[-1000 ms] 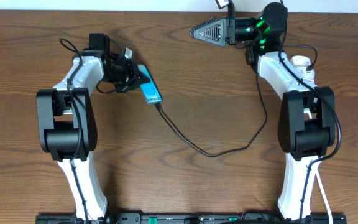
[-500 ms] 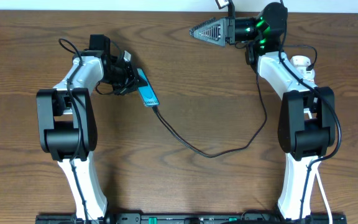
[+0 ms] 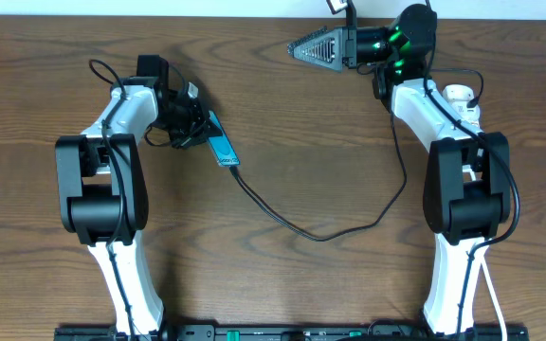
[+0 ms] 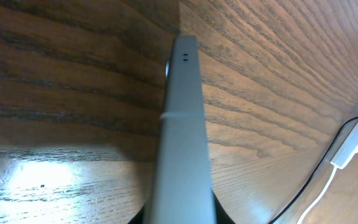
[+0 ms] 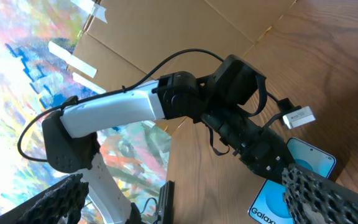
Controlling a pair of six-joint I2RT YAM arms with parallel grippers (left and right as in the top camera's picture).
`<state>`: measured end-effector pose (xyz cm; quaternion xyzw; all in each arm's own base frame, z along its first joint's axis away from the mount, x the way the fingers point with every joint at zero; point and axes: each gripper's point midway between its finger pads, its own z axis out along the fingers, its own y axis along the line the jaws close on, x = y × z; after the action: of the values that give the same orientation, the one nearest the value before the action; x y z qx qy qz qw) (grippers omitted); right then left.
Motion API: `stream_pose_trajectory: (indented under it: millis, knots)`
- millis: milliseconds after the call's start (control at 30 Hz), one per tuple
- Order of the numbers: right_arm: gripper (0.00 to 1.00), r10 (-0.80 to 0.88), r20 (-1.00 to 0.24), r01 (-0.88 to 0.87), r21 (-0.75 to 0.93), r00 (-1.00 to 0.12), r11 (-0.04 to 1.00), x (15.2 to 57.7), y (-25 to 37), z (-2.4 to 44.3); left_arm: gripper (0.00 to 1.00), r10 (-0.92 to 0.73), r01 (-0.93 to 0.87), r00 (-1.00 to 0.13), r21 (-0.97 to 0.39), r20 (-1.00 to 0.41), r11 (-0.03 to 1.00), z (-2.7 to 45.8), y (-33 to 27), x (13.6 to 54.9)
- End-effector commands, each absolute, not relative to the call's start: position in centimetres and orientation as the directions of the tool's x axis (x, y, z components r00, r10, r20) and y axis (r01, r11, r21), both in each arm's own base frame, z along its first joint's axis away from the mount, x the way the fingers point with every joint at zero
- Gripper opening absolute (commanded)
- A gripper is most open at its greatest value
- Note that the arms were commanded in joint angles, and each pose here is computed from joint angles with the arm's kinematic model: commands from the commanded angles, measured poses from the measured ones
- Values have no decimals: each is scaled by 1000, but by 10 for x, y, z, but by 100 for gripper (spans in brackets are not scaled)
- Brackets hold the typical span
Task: Plug charger to phone and switch on socket
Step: 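Lower the phone flat onto the table with the left gripper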
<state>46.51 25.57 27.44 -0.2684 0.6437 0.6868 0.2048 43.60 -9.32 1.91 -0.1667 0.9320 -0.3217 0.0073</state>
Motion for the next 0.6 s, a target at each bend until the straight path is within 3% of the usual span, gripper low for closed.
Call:
stream_pose_trajectory:
  millis: [0, 200, 333, 367, 567]
  knots:
    - [99, -69, -659, -652, 752, -749, -96, 459, 257, 289, 7, -308, -276, -950, -597, 50, 753, 29, -89, 440]
    - [99, -69, -659, -653, 752, -749, -96, 459, 257, 289, 9, -308, -276, -950, -597, 51, 753, 29, -89, 440]
    - [99, -69, -659, -653, 752, -749, -96, 459, 257, 289, 17, -308, -278, -950, -596, 54, 753, 29, -89, 439]
    - [99, -69, -659, -653, 752, -749, -96, 459, 257, 289, 24, -308, -279, -950, -596, 55, 753, 29, -89, 439]
    - [99, -69, -659, -653, 752, -749, -96, 459, 257, 289, 32, -308, -280, -950, -595, 57, 753, 29, -89, 439]
